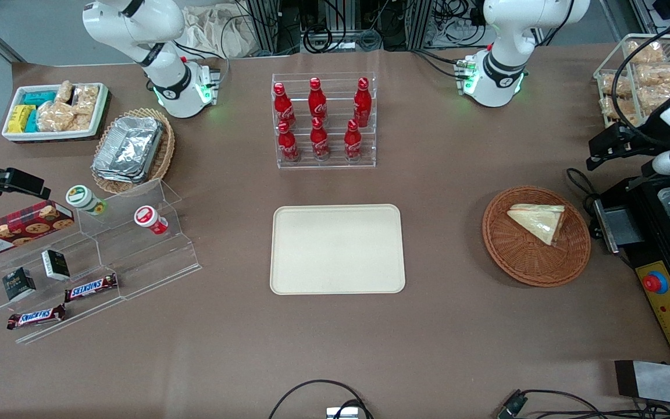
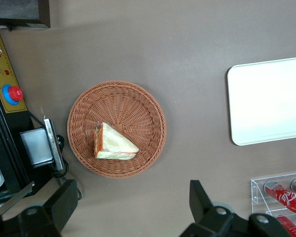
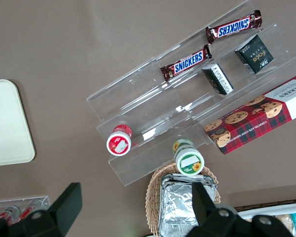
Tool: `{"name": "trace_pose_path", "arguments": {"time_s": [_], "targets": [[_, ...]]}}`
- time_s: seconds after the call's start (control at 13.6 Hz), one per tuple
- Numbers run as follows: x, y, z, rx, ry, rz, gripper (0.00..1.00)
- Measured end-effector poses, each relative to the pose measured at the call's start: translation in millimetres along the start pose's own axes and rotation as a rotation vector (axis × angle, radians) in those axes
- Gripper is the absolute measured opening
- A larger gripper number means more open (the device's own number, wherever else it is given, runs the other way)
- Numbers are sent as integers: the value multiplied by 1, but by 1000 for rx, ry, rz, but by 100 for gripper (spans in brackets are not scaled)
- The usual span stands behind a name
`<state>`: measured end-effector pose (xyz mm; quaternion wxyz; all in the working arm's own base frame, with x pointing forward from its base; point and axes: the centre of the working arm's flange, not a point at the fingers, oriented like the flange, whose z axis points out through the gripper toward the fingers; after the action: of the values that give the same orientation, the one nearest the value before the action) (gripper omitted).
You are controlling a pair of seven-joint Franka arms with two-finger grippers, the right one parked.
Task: Place sandwich from basket to tray
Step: 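Move the left gripper over the wicker basket above the wrapped sandwich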
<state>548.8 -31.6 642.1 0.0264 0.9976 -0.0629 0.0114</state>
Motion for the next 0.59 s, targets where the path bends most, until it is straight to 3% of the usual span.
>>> {"name": "trace_pose_path", "arguments": {"time_s": [0.15, 0.59], "targets": [[0, 0, 1, 0, -5, 0, 100], [5, -29, 29, -4, -80, -102, 100]]}}
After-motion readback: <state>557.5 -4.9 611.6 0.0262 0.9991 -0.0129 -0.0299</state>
